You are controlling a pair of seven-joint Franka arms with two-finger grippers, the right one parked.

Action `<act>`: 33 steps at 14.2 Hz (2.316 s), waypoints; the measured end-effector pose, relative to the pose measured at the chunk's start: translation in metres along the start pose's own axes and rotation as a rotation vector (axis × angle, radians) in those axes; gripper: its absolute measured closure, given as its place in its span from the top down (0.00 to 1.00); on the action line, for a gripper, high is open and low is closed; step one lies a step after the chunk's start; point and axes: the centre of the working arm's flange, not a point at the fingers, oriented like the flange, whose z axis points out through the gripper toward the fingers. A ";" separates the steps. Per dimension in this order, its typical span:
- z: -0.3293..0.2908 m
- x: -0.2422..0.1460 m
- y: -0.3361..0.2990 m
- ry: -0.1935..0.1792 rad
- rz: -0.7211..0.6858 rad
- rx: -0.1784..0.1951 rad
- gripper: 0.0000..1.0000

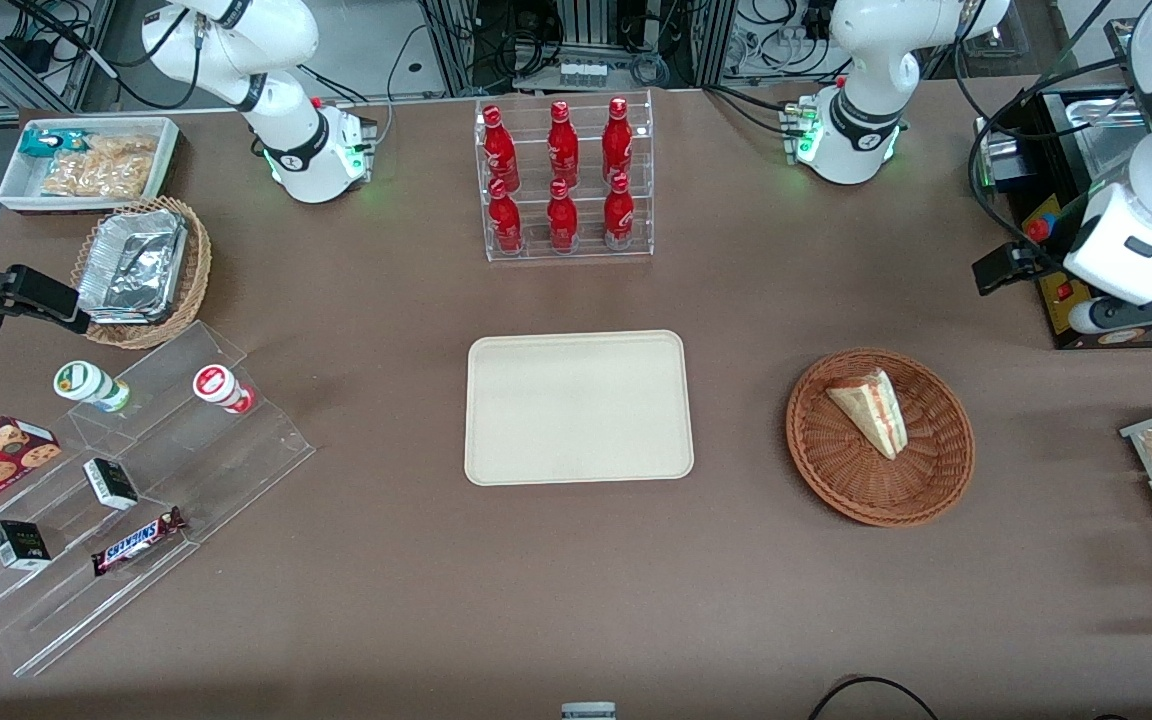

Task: Place sandwich from basket to tray
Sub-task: 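Lower the open left gripper over the wrapped sandwich in the wicker basket, then close the left gripper on the sandwich and lift it from the basket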

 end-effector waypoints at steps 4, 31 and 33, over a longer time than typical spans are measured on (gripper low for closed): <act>-0.001 -0.003 0.000 -0.005 0.001 0.002 1.00; 0.346 0.053 0.060 -0.044 -0.515 -0.068 0.88; 0.346 0.053 0.062 -0.043 -0.511 -0.068 0.65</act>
